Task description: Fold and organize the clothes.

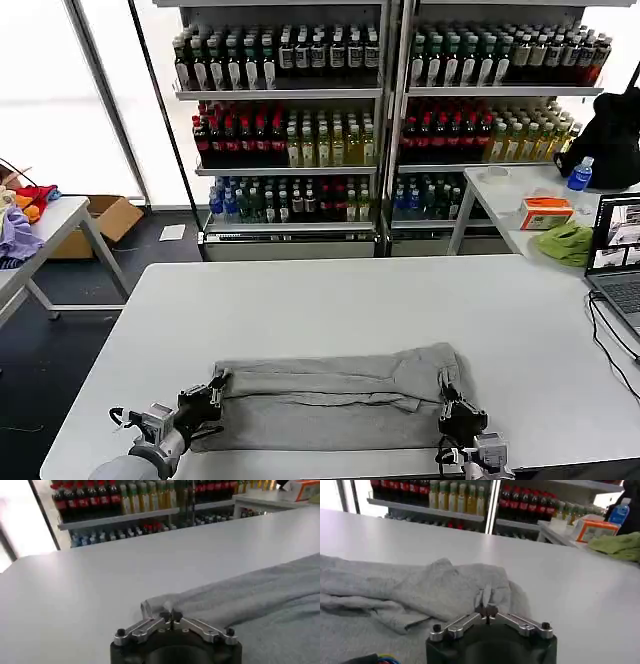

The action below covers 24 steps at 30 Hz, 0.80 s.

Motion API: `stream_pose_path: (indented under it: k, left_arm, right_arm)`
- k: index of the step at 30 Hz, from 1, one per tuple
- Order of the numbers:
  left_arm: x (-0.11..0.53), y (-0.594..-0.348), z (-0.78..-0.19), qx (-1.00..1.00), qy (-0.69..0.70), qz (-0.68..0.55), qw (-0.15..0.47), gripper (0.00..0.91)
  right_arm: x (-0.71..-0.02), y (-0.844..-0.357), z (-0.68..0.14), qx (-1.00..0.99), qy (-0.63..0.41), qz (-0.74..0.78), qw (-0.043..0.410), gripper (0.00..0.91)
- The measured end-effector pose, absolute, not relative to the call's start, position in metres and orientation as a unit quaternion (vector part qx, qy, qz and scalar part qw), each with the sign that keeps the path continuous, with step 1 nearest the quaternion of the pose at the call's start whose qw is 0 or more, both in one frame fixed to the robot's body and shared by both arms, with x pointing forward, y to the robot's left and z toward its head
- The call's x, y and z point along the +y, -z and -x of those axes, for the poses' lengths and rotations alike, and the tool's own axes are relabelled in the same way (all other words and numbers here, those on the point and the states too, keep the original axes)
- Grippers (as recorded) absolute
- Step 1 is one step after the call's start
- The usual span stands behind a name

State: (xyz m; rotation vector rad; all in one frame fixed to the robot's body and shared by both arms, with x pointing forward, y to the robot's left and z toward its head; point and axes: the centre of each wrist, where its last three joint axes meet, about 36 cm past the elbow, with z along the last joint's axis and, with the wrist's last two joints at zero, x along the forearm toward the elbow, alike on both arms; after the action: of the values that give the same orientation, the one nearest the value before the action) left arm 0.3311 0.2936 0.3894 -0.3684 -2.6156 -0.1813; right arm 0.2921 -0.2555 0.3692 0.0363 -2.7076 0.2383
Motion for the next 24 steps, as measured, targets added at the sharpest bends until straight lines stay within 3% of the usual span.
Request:
stream_pose_path:
  k: [11,24]
  left_arm:
    - [0.289,-0.418,-0.331,-0.971,0.051,0.116,0.204,0.907]
    - [0.268,-0.414,-0.314,-0.97,-0.011,0.082,0.229,0.907]
  right_arm:
    - [-0.264,-0.405,-0.298,-0.985,-0.083,0.005,0.152,0.907]
    - [-0.268,-0.437,-0.309,-0.992,-0.078,0.023,0.098,0.907]
